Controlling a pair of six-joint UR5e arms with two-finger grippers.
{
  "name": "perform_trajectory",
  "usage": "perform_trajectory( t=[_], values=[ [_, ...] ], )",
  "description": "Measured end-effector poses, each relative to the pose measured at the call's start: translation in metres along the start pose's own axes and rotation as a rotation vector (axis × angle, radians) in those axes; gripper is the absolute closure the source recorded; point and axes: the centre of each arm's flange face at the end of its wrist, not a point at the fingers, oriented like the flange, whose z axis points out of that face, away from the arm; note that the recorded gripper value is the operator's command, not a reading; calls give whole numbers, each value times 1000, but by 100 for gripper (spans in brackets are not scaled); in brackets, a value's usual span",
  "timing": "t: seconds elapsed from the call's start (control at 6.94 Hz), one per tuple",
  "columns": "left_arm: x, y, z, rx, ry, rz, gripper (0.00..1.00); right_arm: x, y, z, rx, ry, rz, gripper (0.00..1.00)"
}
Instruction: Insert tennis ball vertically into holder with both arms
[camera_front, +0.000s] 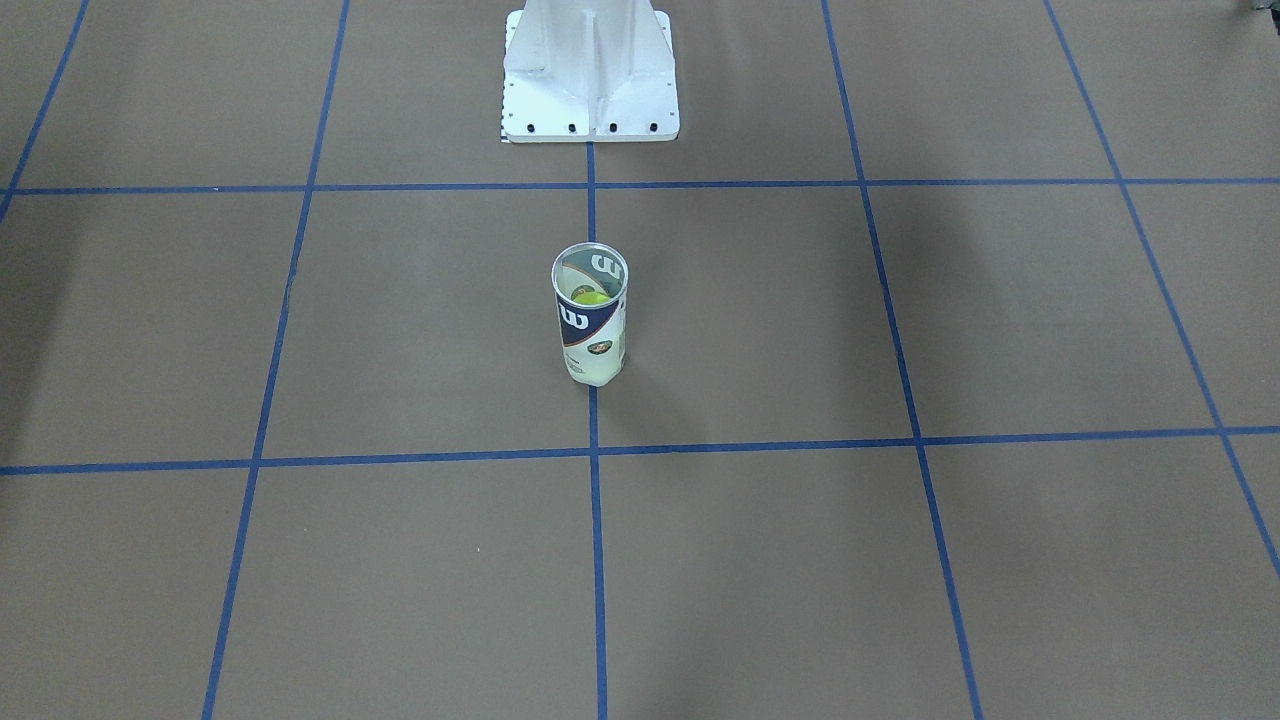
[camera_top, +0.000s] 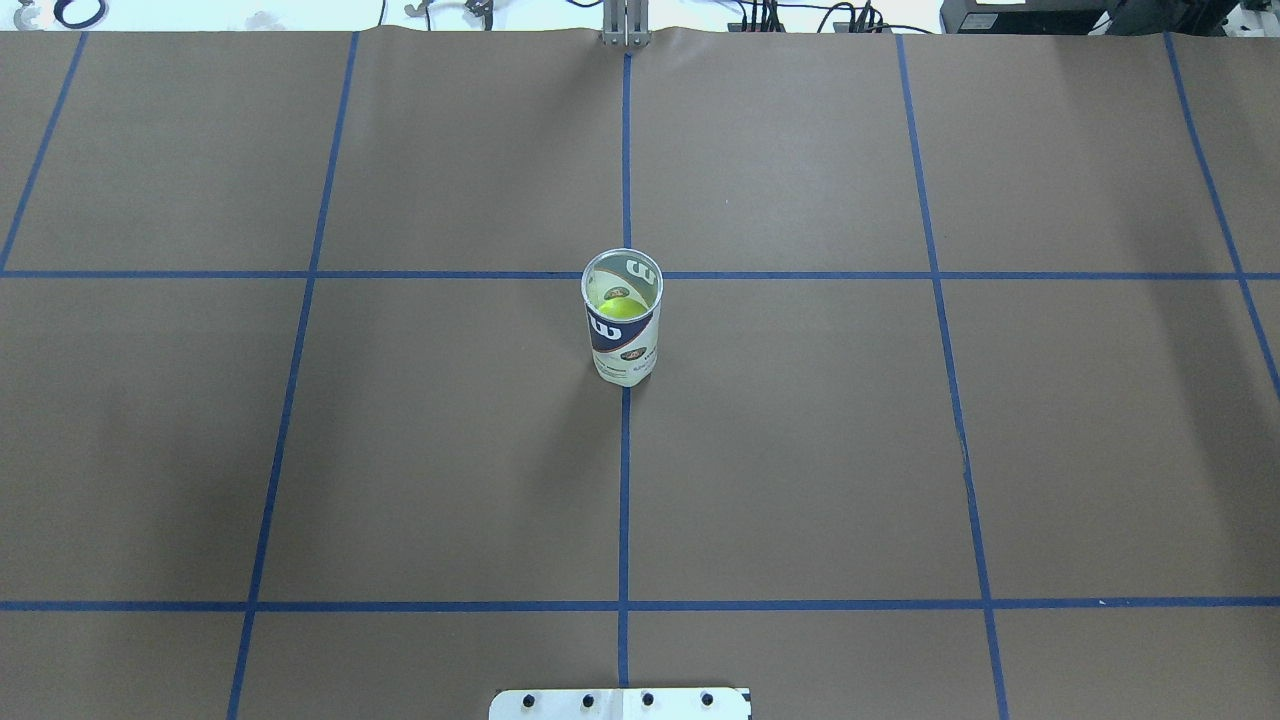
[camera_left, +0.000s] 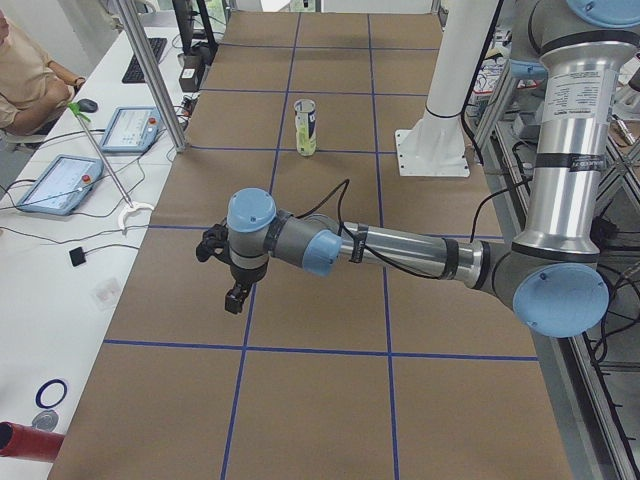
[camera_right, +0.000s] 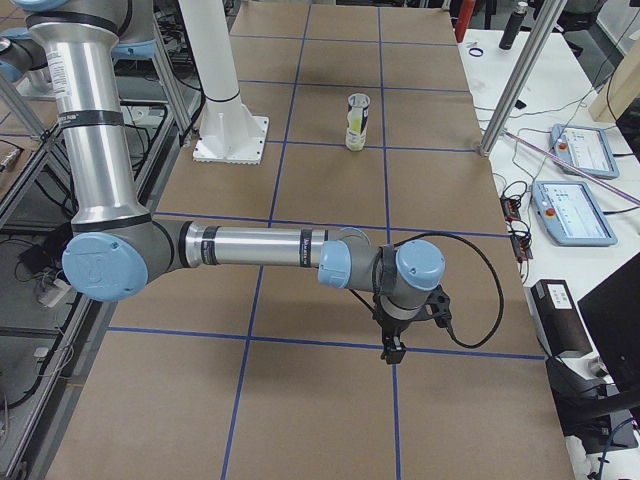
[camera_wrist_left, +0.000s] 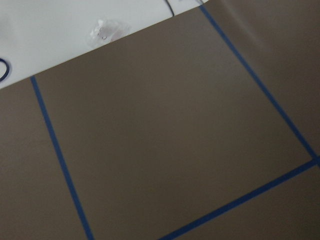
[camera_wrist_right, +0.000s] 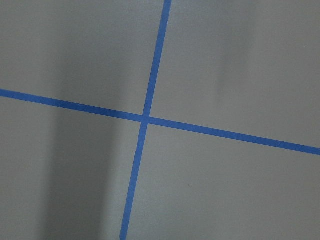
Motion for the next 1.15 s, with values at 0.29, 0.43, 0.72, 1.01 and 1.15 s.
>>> perform_trajectory(
  t=[0.29, 0.43, 0.72, 1.01, 1.15],
  values=[
    [-17, 31, -25, -98, -8, -166, 1, 0, 1, 0, 0, 0, 21, 1],
    [-24, 39, -28, -127, -11, -213, 1, -1, 0, -1, 2, -1, 33, 1],
    [-30, 41, -27, -146, -14, -238, 1, -4, -1, -5, 11, 1, 28, 1],
    [-31, 40, -26, -146, -19, -241, 1, -5, 0, -6, 13, 0, 29, 1],
    [-33, 42, -24, -148, -18, -239, 0, -5, 0, -5, 12, 0, 30, 1]
  ],
)
